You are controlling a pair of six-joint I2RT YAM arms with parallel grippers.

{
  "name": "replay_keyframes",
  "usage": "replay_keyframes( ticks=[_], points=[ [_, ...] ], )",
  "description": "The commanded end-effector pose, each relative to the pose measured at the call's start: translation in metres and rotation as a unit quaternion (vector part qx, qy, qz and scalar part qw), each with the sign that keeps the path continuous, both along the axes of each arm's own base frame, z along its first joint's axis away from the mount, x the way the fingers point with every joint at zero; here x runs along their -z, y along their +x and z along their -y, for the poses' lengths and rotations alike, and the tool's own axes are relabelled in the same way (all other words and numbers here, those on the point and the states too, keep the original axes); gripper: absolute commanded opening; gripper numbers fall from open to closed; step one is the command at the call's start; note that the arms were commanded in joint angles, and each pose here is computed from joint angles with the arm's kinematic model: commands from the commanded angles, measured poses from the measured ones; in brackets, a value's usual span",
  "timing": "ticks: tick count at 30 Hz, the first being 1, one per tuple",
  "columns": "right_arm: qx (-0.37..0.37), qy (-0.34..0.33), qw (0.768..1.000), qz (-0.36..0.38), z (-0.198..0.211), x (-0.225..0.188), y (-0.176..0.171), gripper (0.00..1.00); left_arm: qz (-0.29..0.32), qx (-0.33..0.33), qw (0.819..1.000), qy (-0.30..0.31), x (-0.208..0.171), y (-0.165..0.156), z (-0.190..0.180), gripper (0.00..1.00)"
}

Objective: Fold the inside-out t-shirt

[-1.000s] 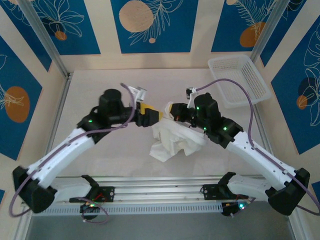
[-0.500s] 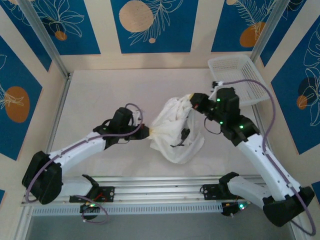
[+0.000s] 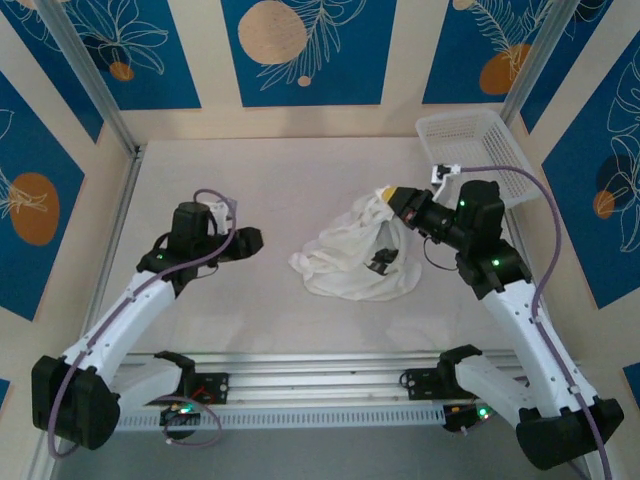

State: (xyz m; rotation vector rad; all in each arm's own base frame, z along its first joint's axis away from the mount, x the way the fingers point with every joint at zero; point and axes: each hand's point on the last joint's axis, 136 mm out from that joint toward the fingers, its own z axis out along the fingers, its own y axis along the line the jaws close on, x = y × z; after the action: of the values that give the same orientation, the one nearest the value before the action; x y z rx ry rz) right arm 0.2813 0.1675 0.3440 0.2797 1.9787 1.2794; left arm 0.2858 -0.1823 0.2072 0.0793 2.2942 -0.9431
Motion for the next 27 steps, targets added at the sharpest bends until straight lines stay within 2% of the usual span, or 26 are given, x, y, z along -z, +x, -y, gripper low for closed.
replay_keyframes(
  ticks=[1,4,6,8,10,11,13,14,16,19,22,23,24,26,27],
  points=[
    [-0.083,0.008,0.996,0.011,-0.026,0.006,-0.018,0.00,0.067,0.158,0.980,-0.097,-0.072,-0.030,0.063,0.57],
    [-0.111,0.008,0.994,0.007,-0.034,0.021,-0.030,0.00,0.062,0.228,0.967,-0.101,-0.078,-0.044,0.094,0.64],
    [-0.122,0.009,0.992,0.010,-0.036,0.023,-0.036,0.00,0.042,0.252,0.963,-0.081,-0.065,-0.045,0.109,0.67],
    [-0.131,0.008,0.991,0.016,-0.038,0.021,-0.043,0.00,0.008,0.240,0.970,-0.039,-0.038,-0.033,0.115,0.69],
    [-0.141,0.006,0.990,0.023,-0.041,0.019,-0.048,0.00,-0.027,0.206,0.978,-0.031,-0.016,-0.016,0.119,0.70],
    [-0.143,0.003,0.989,0.025,-0.042,0.019,-0.050,0.00,-0.032,0.216,0.974,-0.055,-0.015,-0.012,0.131,0.74],
    [-0.137,-0.003,0.990,0.020,-0.041,0.021,-0.049,0.00,-0.032,0.283,0.951,-0.121,-0.026,-0.021,0.164,0.87],
    [-0.134,-0.006,0.991,0.017,-0.040,0.023,-0.048,0.00,-0.029,0.312,0.941,-0.124,-0.025,-0.029,0.180,0.93],
    [-0.134,-0.006,0.991,0.015,-0.041,0.023,-0.047,0.00,-0.015,0.342,0.936,-0.080,-0.011,-0.038,0.198,0.99],
    [-0.147,-0.003,0.989,0.015,-0.044,0.021,-0.049,0.00,-0.028,0.292,0.956,-0.016,0.021,-0.016,0.199,0.99],
    [-0.159,0.000,0.987,0.015,-0.047,0.020,-0.056,0.00,-0.031,0.228,0.973,-0.006,0.027,0.014,0.190,0.88],
    [-0.162,0.001,0.987,0.014,-0.047,0.022,-0.058,0.00,-0.023,0.216,0.976,-0.010,0.022,0.021,0.188,0.76],
    [-0.160,0.000,0.987,0.013,-0.046,0.023,-0.060,0.00,-0.015,0.210,0.977,-0.016,0.017,0.025,0.187,0.61],
    [-0.139,-0.005,0.990,-0.003,-0.039,0.038,-0.061,0.00,0.010,0.204,0.978,-0.035,-0.007,0.031,0.183,0.19],
    [-0.122,-0.011,0.992,-0.014,-0.033,0.048,-0.061,0.00,0.018,0.201,0.978,-0.045,-0.018,0.032,0.180,0.02]
  ],
)
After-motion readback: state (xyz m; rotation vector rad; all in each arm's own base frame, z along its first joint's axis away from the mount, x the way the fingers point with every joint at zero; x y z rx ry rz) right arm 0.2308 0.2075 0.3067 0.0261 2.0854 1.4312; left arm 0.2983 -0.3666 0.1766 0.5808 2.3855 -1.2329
